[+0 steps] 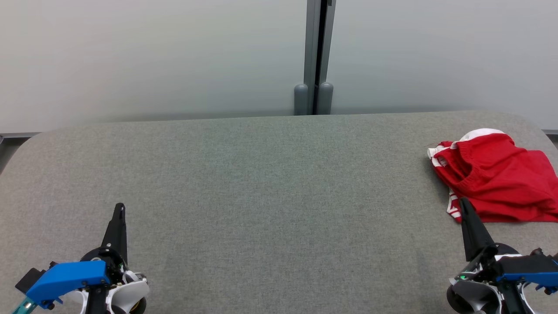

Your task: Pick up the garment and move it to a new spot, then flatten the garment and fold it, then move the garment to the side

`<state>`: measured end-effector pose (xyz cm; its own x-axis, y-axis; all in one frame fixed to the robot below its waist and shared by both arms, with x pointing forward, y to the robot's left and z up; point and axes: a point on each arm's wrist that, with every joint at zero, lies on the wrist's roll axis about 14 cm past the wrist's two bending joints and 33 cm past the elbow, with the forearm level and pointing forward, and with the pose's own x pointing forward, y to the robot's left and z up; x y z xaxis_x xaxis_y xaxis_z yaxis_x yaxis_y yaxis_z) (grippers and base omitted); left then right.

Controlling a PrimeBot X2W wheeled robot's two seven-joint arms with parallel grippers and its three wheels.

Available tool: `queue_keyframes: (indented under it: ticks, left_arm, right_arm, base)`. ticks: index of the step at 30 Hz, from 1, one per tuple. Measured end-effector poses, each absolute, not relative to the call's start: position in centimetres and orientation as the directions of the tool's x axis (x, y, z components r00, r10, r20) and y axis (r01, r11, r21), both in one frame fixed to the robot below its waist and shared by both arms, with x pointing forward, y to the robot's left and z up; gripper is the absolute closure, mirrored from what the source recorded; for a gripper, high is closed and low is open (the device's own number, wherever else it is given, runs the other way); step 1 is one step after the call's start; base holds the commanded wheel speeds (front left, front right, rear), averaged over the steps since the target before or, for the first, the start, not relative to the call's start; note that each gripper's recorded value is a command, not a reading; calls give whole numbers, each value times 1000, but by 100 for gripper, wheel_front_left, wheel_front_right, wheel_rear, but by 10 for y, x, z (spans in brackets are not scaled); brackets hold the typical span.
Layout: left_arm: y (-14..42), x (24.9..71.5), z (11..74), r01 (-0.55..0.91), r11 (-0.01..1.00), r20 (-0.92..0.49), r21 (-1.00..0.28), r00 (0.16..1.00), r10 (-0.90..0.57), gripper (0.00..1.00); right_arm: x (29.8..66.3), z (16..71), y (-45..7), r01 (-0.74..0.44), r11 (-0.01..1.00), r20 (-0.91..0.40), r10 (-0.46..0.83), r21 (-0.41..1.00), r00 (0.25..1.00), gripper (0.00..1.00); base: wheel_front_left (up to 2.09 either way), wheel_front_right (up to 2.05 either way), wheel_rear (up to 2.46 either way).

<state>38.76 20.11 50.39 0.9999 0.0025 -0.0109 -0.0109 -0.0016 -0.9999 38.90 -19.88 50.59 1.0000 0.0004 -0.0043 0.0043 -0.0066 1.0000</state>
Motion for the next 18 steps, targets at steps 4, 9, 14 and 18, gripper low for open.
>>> queue_keyframes:
  ticks: [4, 9, 14, 18]
  left_arm:
    - [201, 388, 504, -11, -2, -11, -1000, 1000, 3, 100]
    - [201, 388, 504, -11, -2, -11, -1000, 1000, 3, 100]
    - [201, 388, 504, -11, -2, -11, -1000, 1000, 3, 100]
    - [201, 388, 504, -11, -2, -11, -1000, 1000, 3, 100]
  right_arm:
    - [389, 506, -199, 4, -7, -4, 0, 1000, 1000, 100]
    - [389, 506, -199, 4, -7, -4, 0, 1000, 1000, 100]
    - [389, 506, -199, 4, -7, -4, 0, 1000, 1000, 100]
    - [389, 506, -199, 4, -7, -4, 0, 1000, 1000, 100]
  base:
    - [0, 0, 0]
    - [0, 0, 0]
    - [0, 0, 0]
    - [0, 0, 0]
